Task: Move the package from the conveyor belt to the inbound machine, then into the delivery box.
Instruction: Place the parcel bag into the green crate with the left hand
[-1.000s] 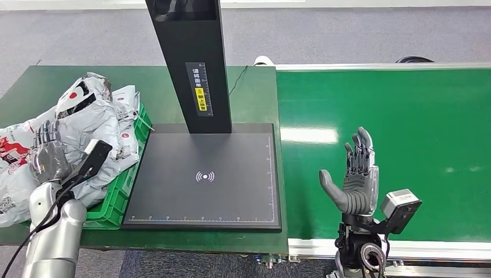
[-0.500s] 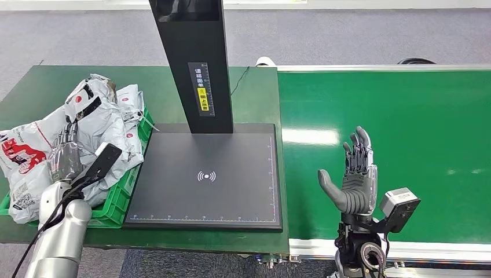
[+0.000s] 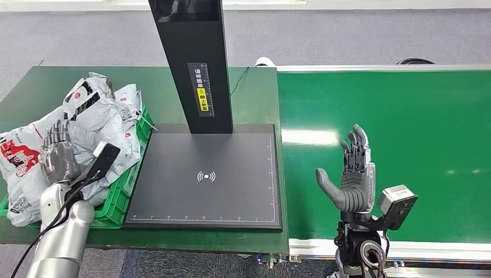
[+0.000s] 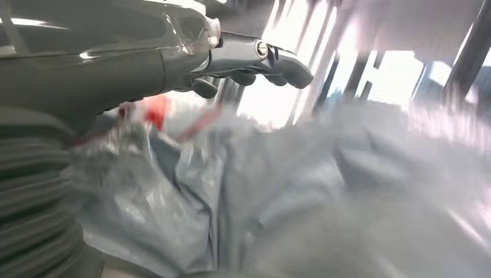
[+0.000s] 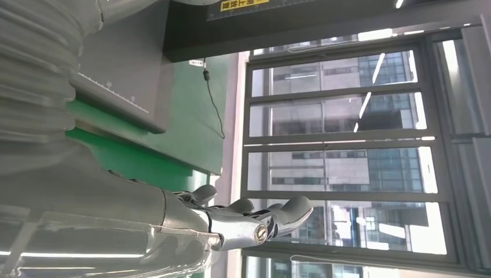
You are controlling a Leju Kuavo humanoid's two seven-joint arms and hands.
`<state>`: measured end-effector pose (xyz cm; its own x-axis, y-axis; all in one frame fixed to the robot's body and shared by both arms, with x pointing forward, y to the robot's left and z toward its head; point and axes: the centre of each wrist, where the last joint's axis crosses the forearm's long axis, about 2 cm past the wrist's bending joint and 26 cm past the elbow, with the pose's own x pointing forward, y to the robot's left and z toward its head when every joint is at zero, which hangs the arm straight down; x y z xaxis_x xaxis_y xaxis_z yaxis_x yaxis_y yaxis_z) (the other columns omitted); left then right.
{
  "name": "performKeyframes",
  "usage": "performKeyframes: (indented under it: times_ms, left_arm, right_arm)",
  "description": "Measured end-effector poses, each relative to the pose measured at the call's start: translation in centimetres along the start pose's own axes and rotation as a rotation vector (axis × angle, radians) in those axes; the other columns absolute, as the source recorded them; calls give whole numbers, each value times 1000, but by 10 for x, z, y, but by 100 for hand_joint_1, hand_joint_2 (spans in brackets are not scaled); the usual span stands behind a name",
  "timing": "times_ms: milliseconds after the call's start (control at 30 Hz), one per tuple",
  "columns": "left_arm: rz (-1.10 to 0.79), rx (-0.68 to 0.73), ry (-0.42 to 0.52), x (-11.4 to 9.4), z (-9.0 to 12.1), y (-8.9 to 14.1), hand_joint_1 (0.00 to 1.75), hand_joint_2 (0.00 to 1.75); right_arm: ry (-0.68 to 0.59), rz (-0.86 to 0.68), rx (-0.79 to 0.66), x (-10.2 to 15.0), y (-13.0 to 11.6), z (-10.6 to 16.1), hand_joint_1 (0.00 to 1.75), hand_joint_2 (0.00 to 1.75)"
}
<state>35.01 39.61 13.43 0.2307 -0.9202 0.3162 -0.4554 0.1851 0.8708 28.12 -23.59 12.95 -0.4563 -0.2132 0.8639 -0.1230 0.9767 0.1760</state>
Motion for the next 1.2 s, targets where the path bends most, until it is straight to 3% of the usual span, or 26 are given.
performKeyframes:
  times_ms: [167, 367, 500, 633, 833, 933, 967, 1067, 1100, 1167, 1200]
  left_arm:
    - [59, 236, -123, 1, 5, 16, 0, 0]
    - [98, 351, -227, 7, 8, 33, 0, 0]
    - [159, 398, -214, 10, 11, 39, 0, 0]
    - [366, 441, -195, 14, 18, 42, 0, 0]
    - [457, 446, -231, 23, 24, 44, 0, 0]
    - [601, 421, -275, 28, 28, 44, 0, 0]
    - [678, 408, -298, 31, 30, 44, 0, 44]
    - [939, 348, -371, 49, 42, 44, 0, 44]
    - [1012, 317, -398, 56, 48, 45, 0, 0]
    - [1119, 244, -455, 71, 61, 44, 0, 0]
    - [1168, 198, -481, 78, 68, 43, 0, 44]
  right_arm:
    - [0, -9, -3, 0, 3, -1, 0, 175]
    - [-7, -17, -6, 0, 7, -1, 0, 175]
    - [-7, -19, -5, -1, 8, -1, 0, 175]
    - [-8, -20, -2, -1, 9, -1, 0, 175]
    - [-11, -19, 1, -1, 9, -4, 0, 175]
    - [-18, -18, 5, -1, 9, -6, 0, 175]
    - [-23, -18, 7, -1, 9, -7, 0, 175]
    - [-28, -21, 25, -2, 10, -12, 0, 175]
    - [-23, -23, 33, -2, 11, -13, 0, 175]
    - [-9, -25, 44, -4, 13, -14, 0, 175]
    - [1, -25, 48, -5, 14, -14, 0, 175]
